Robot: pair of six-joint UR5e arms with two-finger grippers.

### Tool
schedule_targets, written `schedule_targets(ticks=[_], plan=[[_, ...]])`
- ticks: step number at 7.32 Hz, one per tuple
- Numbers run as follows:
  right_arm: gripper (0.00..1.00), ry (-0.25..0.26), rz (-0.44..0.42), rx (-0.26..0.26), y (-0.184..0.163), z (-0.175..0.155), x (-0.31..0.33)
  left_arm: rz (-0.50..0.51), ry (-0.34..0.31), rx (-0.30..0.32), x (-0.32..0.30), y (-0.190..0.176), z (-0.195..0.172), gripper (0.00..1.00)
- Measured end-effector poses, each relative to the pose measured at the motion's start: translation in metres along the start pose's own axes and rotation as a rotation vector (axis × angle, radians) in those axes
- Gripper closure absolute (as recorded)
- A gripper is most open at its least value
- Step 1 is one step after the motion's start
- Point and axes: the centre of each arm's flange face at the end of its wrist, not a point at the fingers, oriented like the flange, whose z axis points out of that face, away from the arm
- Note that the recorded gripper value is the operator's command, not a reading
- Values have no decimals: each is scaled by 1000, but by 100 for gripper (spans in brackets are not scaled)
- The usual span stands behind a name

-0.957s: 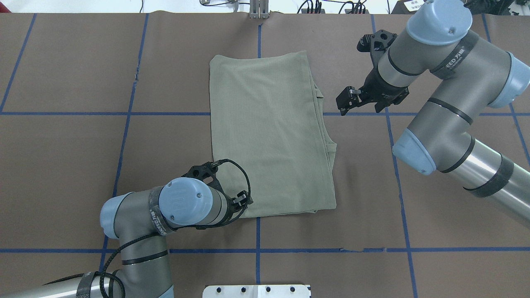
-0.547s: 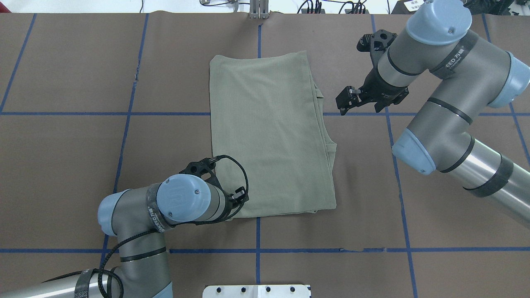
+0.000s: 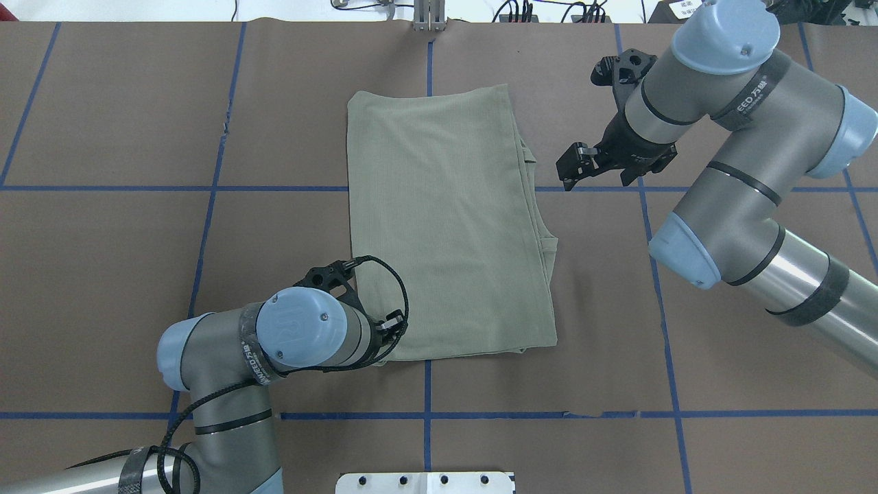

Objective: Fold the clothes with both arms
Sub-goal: 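Grasp the shirt's near edge with both grippers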

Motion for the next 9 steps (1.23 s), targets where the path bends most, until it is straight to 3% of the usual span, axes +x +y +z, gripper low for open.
schedule_targets(ticks=[1, 2, 6, 9], plan=[[0, 1, 1, -1, 0, 1, 1, 1, -2, 0, -1, 0, 0, 63], [0, 2, 2, -2, 0, 1, 1, 1, -6, 0, 0, 1, 0, 97], [0, 0, 8, -1, 1, 1, 1, 7, -3, -3, 2, 6, -20, 100], [0, -18, 145, -42, 33, 18, -33, 23, 5, -14, 2, 12, -44, 100]])
